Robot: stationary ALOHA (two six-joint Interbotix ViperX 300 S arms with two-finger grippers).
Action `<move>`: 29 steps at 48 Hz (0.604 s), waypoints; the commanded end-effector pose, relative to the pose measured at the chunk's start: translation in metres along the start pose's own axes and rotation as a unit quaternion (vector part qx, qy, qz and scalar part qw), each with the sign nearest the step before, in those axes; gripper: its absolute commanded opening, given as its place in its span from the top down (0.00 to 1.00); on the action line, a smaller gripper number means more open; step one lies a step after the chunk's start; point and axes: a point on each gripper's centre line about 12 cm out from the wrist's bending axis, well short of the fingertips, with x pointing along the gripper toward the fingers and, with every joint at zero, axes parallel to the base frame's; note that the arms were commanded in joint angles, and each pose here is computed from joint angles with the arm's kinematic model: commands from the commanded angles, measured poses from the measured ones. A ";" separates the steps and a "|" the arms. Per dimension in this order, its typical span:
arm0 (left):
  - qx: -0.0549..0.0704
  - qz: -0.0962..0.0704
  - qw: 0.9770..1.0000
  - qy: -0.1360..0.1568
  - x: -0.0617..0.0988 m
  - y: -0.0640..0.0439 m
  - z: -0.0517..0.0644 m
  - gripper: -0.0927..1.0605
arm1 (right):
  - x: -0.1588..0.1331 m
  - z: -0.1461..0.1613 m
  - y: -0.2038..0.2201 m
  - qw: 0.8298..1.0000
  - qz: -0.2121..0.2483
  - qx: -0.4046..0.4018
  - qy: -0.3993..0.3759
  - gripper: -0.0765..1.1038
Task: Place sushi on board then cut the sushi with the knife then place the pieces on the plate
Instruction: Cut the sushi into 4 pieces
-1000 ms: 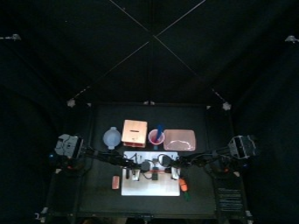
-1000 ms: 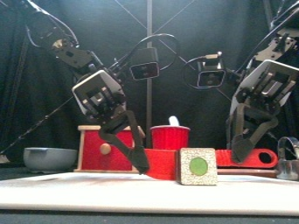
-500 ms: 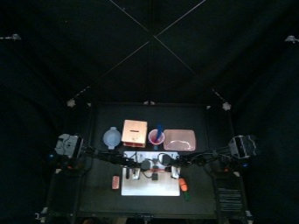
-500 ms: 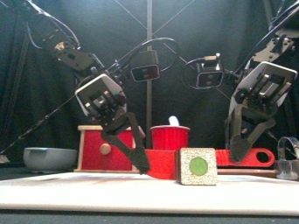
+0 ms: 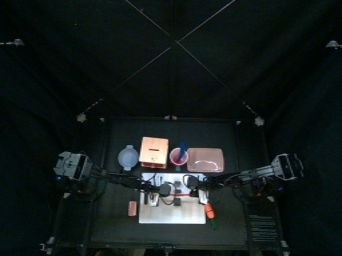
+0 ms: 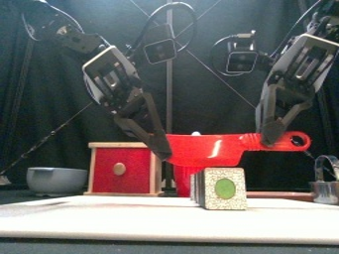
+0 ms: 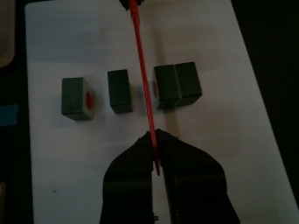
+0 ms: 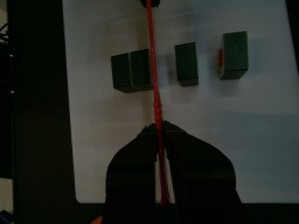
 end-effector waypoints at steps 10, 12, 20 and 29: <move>0.021 -0.024 0.999 -0.028 -0.005 -0.027 0.017 0.58 | -0.008 0.007 0.025 0.999 0.031 -0.009 -0.021 0.63; 0.022 -0.025 0.999 -0.028 -0.005 -0.028 0.017 0.58 | -0.006 0.005 0.025 0.999 0.031 -0.005 -0.017 0.63; 0.020 -0.025 0.999 -0.020 0.001 -0.028 0.013 0.58 | 0.001 0.001 0.023 1.000 0.027 -0.006 -0.006 0.63; 0.017 -0.024 0.999 -0.015 0.006 -0.028 0.010 0.58 | 0.005 -0.003 0.022 1.000 0.024 -0.005 0.003 0.63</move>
